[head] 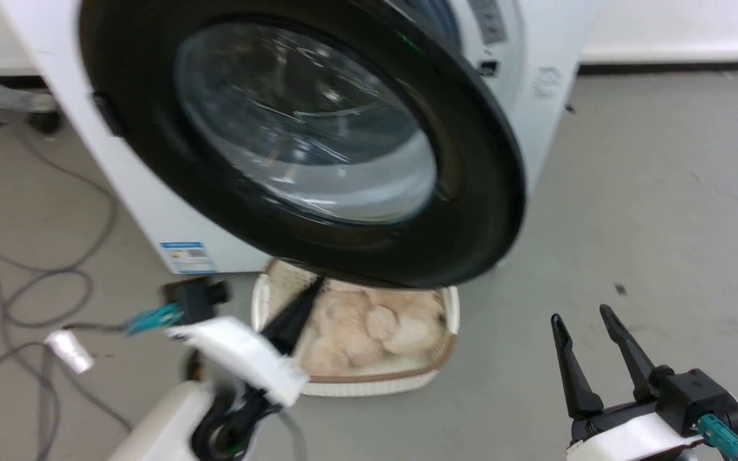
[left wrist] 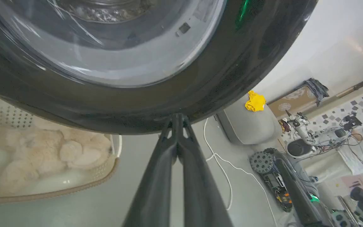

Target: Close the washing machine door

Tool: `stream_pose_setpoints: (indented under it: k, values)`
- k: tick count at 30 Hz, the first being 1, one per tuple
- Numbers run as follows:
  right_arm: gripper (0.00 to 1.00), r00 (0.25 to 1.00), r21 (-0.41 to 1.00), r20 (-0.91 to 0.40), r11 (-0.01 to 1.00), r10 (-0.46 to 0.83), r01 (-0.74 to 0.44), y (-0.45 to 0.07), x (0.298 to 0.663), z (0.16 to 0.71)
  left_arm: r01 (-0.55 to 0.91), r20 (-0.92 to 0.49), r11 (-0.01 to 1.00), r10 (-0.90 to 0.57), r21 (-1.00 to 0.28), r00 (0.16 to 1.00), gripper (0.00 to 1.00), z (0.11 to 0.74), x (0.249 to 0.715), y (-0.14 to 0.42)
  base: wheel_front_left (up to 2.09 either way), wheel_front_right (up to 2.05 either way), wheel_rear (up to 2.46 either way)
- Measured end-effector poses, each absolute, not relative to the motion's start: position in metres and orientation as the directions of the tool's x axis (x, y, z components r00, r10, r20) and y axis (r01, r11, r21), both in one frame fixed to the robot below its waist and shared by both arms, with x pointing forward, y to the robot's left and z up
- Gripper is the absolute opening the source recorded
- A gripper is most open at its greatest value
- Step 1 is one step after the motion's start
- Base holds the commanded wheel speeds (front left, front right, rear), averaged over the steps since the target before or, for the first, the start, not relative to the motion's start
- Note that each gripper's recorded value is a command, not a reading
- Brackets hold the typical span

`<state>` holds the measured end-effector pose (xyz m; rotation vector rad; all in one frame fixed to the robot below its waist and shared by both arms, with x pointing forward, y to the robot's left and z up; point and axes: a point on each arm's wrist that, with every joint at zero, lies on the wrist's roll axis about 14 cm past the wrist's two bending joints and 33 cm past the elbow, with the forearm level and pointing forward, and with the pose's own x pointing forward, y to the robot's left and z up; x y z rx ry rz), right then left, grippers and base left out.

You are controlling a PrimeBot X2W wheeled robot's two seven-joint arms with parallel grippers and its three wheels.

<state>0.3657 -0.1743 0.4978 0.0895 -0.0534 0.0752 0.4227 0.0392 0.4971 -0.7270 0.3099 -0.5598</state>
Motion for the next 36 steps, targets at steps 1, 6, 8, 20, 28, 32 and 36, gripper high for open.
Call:
stream_pose_setpoints:
  k: [1, 6, 8, 20, 28, 32, 36]
  values:
    - [1.00, 0.995, 0.088, 0.064, 0.992, 0.083, -0.088, -0.171, 0.366, 0.500, 0.382, -0.055, 0.653, -0.545, -0.654, 0.836, 0.00, 0.500, 0.423, 0.054, 0.00, 0.00, 0.00]
    - [1.00, 0.985, 0.084, 0.094, 0.985, 0.145, -0.153, -0.151, 0.369, 0.510, 0.335, 0.021, 0.865, -0.353, -0.375, 0.935, 0.00, 0.521, 0.420, 0.124, 0.00, 0.00, 0.00]
    - [1.00, 0.980, 0.081, 0.104, 0.980, 0.172, -0.181, -0.142, 0.369, 0.513, 0.267, 0.071, 0.916, -0.257, -0.300, 0.964, 0.00, 0.538, 0.417, 0.150, 0.00, 0.00, 0.00]
    - [1.00, 0.954, 0.078, 0.128, 0.957, 0.270, -0.281, -0.108, 0.372, 0.522, 0.000, 0.171, 0.992, 0.022, -0.128, 0.985, 1.00, 0.546, 0.349, 0.210, 0.00, 0.00, 0.00]
    - [1.00, 0.949, 0.082, 0.125, 0.950, 0.291, -0.302, -0.101, 0.376, 0.521, 0.011, 0.112, 0.997, -0.003, -0.075, 0.994, 1.00, 0.521, 0.334, 0.199, 0.00, 0.00, 0.00]
    - [0.00, 0.946, 0.083, 0.115, 0.946, 0.304, -0.314, -0.096, 0.380, 0.517, 0.012, 0.099, 0.997, -0.005, -0.076, 0.995, 1.00, 0.517, 0.334, 0.197, 0.00, 0.00, 0.00]
    - [0.00, 0.934, 0.069, 0.100, 0.934, 0.343, -0.351, -0.084, 0.388, 0.515, 0.008, 0.084, 0.997, -0.001, -0.081, 0.996, 1.00, 0.511, 0.336, 0.197, 0.00, 0.00, 0.00]
